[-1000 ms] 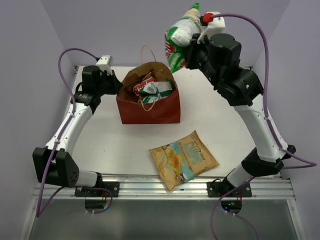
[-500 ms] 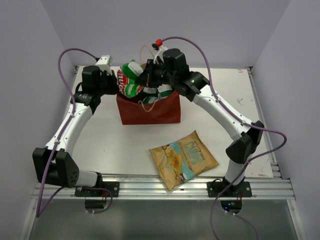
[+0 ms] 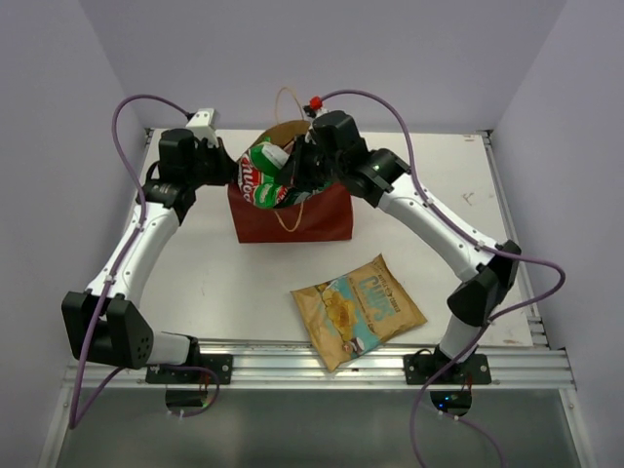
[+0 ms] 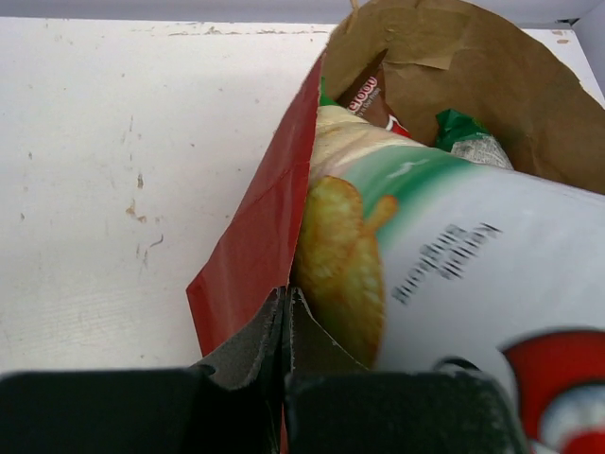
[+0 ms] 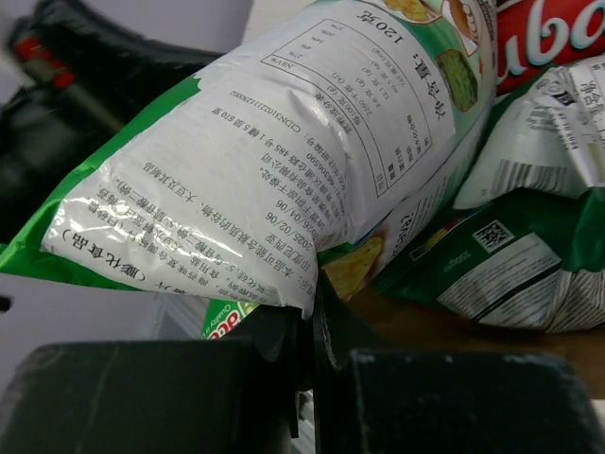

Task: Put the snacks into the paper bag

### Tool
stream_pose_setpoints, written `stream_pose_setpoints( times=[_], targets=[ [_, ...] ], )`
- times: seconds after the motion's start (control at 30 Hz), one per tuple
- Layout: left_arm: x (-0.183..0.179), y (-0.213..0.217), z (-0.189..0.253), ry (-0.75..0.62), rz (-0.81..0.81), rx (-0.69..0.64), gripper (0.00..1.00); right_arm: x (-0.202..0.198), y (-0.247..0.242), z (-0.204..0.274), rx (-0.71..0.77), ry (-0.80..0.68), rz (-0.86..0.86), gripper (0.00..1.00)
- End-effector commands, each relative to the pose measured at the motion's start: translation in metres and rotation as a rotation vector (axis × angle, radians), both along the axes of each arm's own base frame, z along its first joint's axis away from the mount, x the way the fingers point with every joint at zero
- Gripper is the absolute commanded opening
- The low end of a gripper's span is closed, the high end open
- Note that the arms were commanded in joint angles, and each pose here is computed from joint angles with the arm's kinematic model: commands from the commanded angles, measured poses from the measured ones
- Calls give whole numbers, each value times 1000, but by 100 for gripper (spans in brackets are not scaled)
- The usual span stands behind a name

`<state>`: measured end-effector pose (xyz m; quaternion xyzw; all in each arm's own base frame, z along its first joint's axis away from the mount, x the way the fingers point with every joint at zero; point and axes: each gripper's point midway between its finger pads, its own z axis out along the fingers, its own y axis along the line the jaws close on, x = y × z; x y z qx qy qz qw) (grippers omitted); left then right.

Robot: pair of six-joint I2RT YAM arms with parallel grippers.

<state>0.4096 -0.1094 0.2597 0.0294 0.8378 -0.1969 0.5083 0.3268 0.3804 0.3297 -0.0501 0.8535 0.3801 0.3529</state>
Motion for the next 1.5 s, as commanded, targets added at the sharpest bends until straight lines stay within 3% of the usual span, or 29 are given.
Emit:
stream_pose_setpoints(
  times=[0.0, 0.23, 0.4, 0.43, 0.63, 0.83, 1.13, 1.17, 1.2, 1.33, 1.37, 1.47],
  targets=[
    [-8, -6, 31, -81, -27, -23, 0, 35, -19, -39, -104, 62, -132, 0],
    [-18, -2, 49, -113, -15, -6, 0, 85, -31, -83, -167, 167, -268, 0],
    [-24, -3, 49, -112, -18, -14, 0, 109, -29, -77, -217, 134, -286, 0],
    [-25, -3, 51, -117, -16, -16, 0, 115, -28, -58, -206, 86, -285, 0],
    [-17, -1, 63, -162, 1, -17, 0, 99, -54, -102, -409, 164, -268, 0],
    [-9, -2, 59, -188, 13, -42, 0, 64, -85, -114, -524, 191, -227, 0],
    [-3, -14, 38, -158, 4, -120, 0, 55, -87, -104, -526, 166, -204, 0],
    [-2, -18, 36, -146, 3, -151, 15, 55, -85, -104, -524, 163, -201, 0],
    [1, -24, 34, -142, -10, -171, 21, 54, -84, -104, -525, 162, -197, 0],
    [3, -46, 47, -162, -38, -292, 33, 51, -78, -110, -537, 156, -180, 0],
    [3, -50, 52, -171, -41, -307, 41, 50, -77, -113, -542, 160, -173, 0],
    [11, -64, 54, -166, -44, -308, 47, 45, -71, -119, -548, 168, -152, 0]
  ],
)
